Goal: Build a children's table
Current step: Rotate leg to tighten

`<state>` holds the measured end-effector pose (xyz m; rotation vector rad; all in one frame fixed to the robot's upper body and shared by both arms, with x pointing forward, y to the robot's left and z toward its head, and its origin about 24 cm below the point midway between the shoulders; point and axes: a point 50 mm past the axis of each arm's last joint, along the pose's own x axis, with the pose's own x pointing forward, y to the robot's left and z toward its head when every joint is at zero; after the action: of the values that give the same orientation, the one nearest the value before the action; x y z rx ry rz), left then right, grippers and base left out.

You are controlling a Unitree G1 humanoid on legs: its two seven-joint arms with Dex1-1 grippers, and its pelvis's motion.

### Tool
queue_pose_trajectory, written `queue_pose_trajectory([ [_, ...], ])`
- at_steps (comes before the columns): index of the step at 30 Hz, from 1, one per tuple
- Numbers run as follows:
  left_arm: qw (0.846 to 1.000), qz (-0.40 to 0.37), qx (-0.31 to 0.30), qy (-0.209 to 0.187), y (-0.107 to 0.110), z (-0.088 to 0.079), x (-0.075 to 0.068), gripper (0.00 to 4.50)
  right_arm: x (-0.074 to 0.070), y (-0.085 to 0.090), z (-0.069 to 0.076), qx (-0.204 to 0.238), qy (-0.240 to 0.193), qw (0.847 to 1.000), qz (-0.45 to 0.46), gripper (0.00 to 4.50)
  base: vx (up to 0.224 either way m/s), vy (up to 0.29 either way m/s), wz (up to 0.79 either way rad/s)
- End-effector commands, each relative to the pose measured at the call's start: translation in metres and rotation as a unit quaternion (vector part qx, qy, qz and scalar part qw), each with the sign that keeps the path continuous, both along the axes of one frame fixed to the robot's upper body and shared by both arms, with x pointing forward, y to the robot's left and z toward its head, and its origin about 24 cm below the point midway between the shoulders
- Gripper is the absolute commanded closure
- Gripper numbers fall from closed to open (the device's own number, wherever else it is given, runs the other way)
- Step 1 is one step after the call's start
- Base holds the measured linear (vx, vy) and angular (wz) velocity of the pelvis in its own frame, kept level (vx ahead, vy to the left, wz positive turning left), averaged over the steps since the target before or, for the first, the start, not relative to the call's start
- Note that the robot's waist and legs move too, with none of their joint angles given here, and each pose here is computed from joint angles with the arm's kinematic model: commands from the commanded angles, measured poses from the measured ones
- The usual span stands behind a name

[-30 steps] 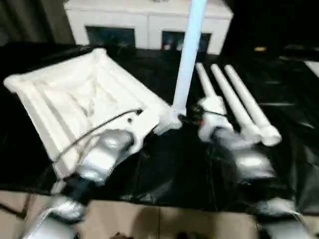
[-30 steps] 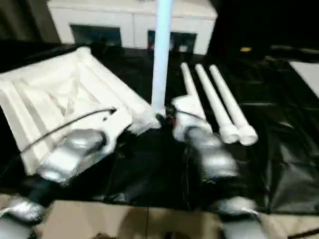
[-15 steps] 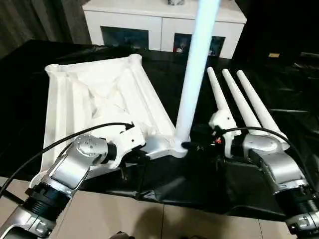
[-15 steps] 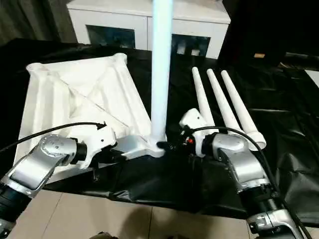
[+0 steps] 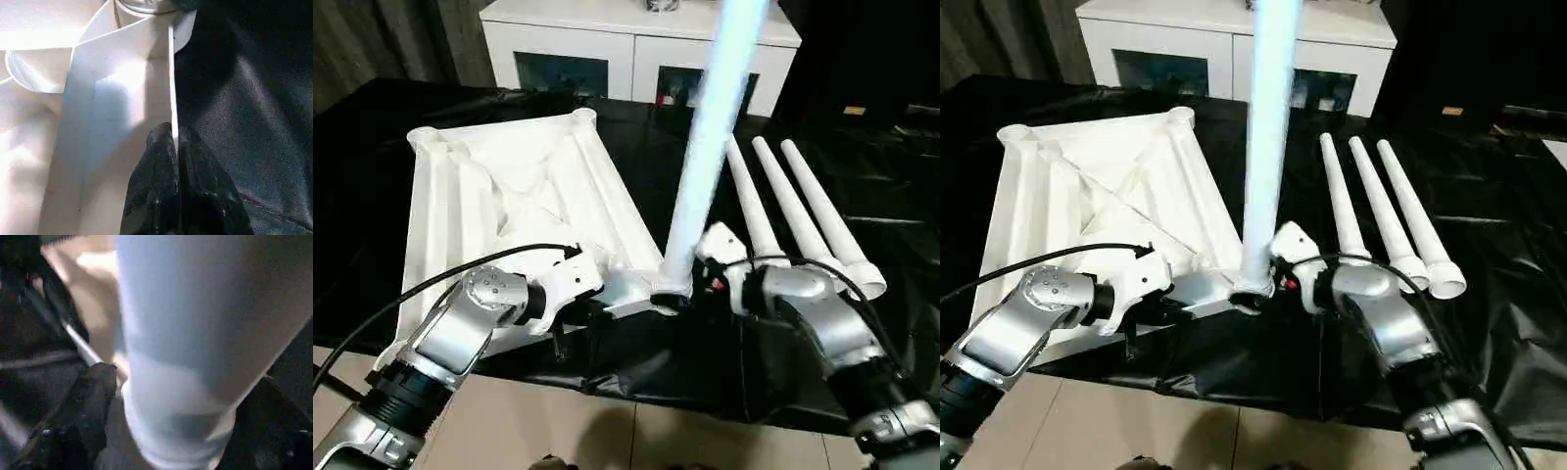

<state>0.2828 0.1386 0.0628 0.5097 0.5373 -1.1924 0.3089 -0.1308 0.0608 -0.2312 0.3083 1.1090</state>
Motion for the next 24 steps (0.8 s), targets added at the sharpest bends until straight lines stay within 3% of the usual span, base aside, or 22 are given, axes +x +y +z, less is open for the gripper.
queue_pose_trajectory([
  [1, 0.999, -0.025, -0.013, -0.026, -0.007, 0.011, 0.000, 4.50, 0.003, -0.004, 0.004, 0.008, -0.003, 1.000, -0.007, 1.25, 0.000, 0.000, 0.00],
  [5, 0.999, -0.026, -0.013, -0.024, -0.008, 0.010, 0.000, 4.50, 0.000, -0.005, -0.001, -0.001, 0.003, 1.000, 0.004, 1.44, 0.000, 0.000, 0.00],
  [6, 0.999, -0.026, -0.013, -0.023, -0.008, 0.010, -0.001, 4.50, -0.001, -0.005, -0.003, -0.005, 0.004, 1.000, 0.008, 1.66, 0.000, 0.000, 0.00],
  [17, 1.000, -0.020, -0.007, -0.021, -0.007, 0.007, -0.001, 4.50, -0.005, -0.010, -0.015, -0.023, 0.021, 1.000, 0.002, 1.81, 0.000, 0.000, 0.00],
  [21, 0.998, 0.047, -0.010, -0.038, -0.012, 0.003, 0.009, 4.50, 0.004, -0.008, -0.029, -0.022, 0.033, 0.993, -0.109, 1.81, 0.000, 0.000, 0.00],
  [24, 0.989, 0.138, -0.026, -0.054, -0.023, -0.001, 0.025, 4.50, 0.010, -0.003, -0.047, -0.025, 0.060, 0.967, -0.246, 1.82, 0.000, 0.000, 0.00],
])
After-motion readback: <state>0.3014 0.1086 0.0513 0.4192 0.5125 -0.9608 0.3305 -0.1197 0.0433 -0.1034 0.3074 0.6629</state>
